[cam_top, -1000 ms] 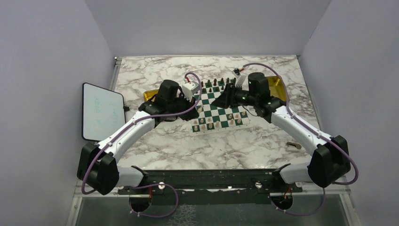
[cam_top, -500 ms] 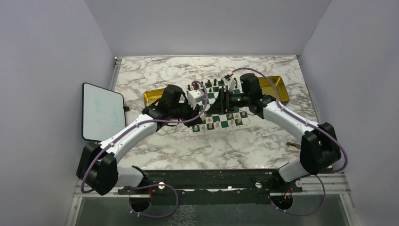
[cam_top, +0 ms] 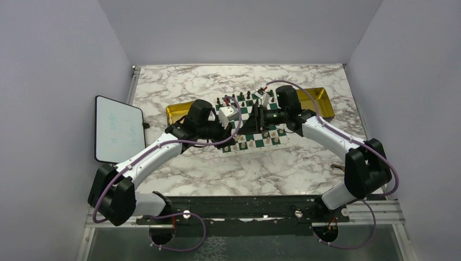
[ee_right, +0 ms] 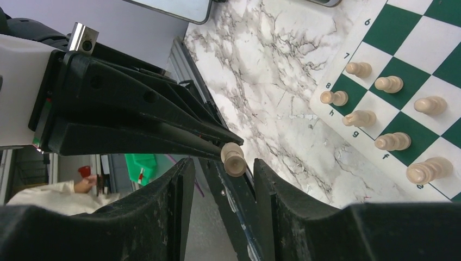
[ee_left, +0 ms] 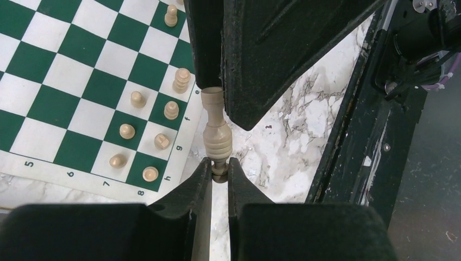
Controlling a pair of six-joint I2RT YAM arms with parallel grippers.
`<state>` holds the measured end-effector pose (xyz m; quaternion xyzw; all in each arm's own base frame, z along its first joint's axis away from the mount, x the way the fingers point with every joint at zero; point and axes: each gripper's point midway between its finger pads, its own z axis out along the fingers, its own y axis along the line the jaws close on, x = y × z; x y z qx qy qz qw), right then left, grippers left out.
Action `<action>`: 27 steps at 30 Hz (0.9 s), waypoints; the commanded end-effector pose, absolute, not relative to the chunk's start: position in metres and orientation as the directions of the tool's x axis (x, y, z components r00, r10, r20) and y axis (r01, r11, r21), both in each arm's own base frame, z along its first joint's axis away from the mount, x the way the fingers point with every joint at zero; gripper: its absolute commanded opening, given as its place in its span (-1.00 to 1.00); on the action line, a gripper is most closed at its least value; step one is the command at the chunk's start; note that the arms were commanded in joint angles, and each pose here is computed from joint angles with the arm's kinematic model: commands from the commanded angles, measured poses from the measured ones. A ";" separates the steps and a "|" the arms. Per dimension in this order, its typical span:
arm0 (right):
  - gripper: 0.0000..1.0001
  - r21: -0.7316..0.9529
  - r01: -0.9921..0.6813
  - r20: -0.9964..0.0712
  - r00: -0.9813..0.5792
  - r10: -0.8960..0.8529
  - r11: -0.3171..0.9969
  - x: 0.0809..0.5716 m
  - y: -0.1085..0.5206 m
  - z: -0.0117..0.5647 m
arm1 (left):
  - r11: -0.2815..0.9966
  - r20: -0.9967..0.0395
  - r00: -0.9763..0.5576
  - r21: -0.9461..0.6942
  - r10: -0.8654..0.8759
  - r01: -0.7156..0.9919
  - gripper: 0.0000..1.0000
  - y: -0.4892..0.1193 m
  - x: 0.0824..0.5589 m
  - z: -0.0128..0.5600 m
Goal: Set up the chess pieces on the board
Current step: Place the chess piece on the chessboard.
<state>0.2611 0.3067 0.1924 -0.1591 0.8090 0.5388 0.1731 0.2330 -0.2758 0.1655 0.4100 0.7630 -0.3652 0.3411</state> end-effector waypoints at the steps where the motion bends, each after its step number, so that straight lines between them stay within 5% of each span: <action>1: -0.04 0.835 -0.430 -0.425 -0.900 -0.095 0.342 0.256 0.309 0.190 | 0.345 -0.856 -0.374 -0.250 0.358 0.905 -0.96 -0.282 0.229 0.179; 18: -0.75 0.836 -0.436 -0.437 -0.896 -0.076 0.333 0.255 0.308 0.186 | 0.414 -0.842 -0.411 -0.254 0.350 0.874 -0.98 -0.278 0.235 0.176; 27: -0.80 0.661 -0.410 -0.597 -0.794 0.111 0.628 0.296 0.267 0.190 | 0.538 -0.795 -0.495 -0.261 0.351 0.801 -0.97 -0.268 0.251 0.168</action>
